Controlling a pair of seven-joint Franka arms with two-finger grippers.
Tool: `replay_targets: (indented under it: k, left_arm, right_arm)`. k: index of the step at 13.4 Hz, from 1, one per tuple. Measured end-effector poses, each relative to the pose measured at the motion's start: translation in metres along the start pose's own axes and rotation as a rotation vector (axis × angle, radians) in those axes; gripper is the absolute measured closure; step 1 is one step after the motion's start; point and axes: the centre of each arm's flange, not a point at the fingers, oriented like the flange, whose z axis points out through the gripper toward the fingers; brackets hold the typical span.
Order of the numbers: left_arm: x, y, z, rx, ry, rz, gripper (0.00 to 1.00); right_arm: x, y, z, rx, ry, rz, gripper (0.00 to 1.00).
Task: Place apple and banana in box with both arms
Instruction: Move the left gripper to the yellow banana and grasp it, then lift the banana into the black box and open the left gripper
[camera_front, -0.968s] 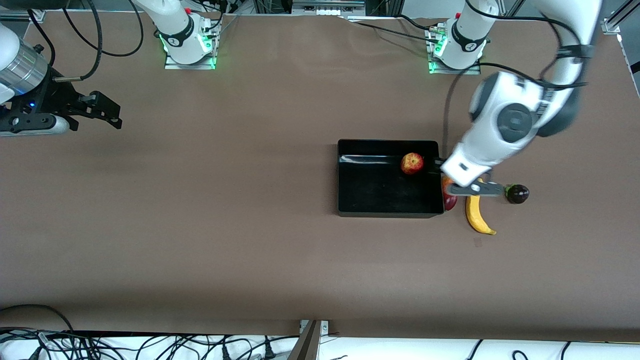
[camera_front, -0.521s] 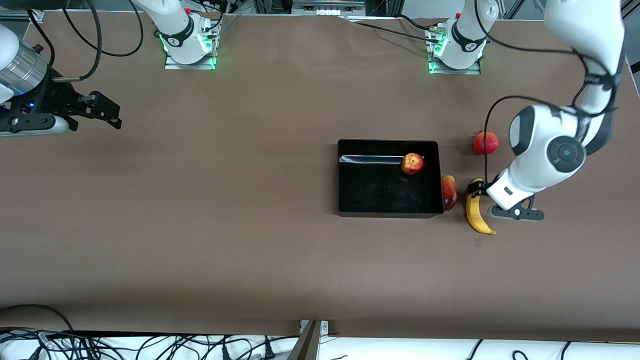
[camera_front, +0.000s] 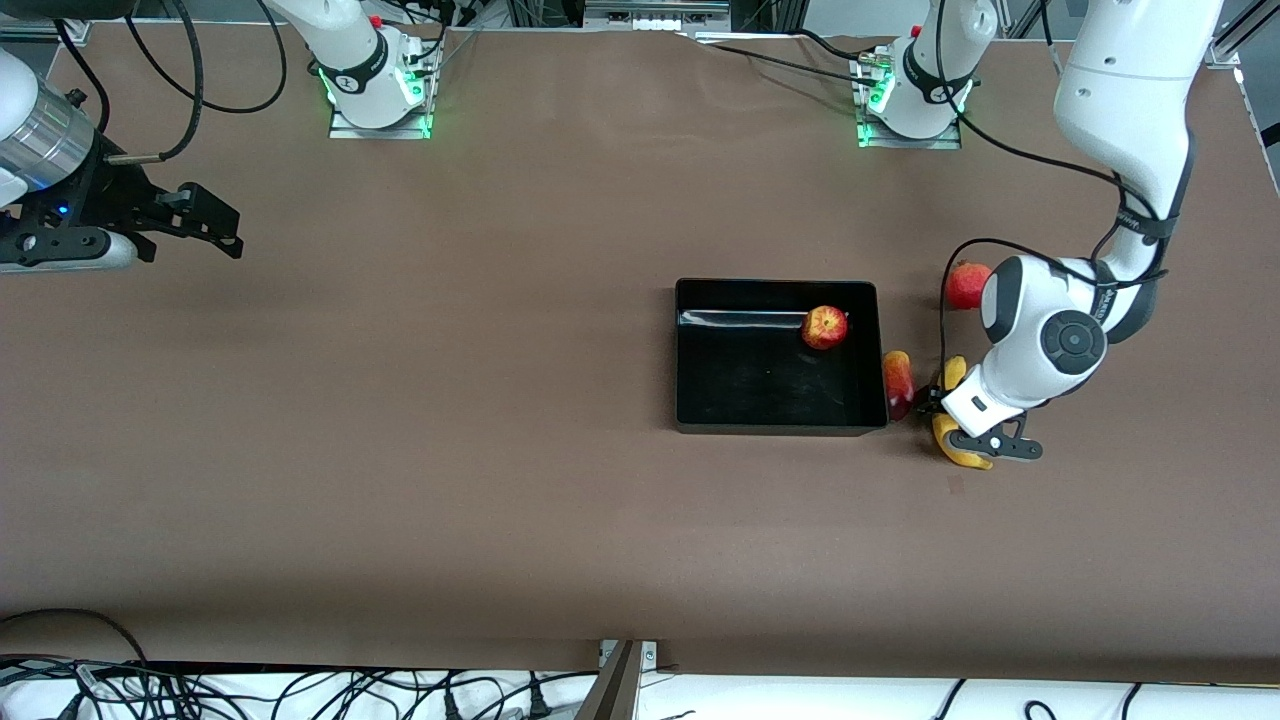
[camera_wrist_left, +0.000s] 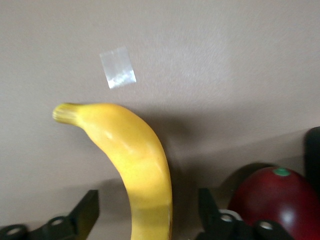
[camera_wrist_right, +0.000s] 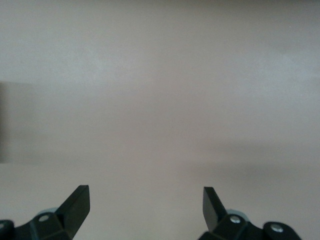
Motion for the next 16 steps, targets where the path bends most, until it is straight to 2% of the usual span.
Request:
replay_targets:
  k: [4,5,8,11,13,16]
  left_arm:
    - [-0.002,-0.001,0.005,-0.001,-0.004,0.003,0.62]
    - [0.0,-0.002,0.0,0.0,-0.004,0.006,0.66]
    - [0.006,0.005,-0.055,-0.007,-0.074,0.026,0.66]
    - [0.018,0.057,-0.148,-0.027,-0.123,0.084,0.66]
    - [0.019,0.12,-0.186,-0.037,-0.118,0.056,0.66]
    - [-0.003,0.245,-0.178,-0.055,-0.139,-0.061,0.66]
  right_arm:
    - [0.0,0.0,0.0,0.0,0.0,0.0,0.0]
    - [0.0,0.0,0.0,0.0,0.0,0.0,0.0]
    - [0.0,0.0,0.0,0.0,0.0,0.0,0.0]
    - [0.0,0.0,0.0,0.0,0.0,0.001,0.0]
    - [0.0,0.001,0.0,0.0,0.0,0.001,0.0]
    - [0.0,0.001,0.0,0.0,0.0,0.002,0.0]
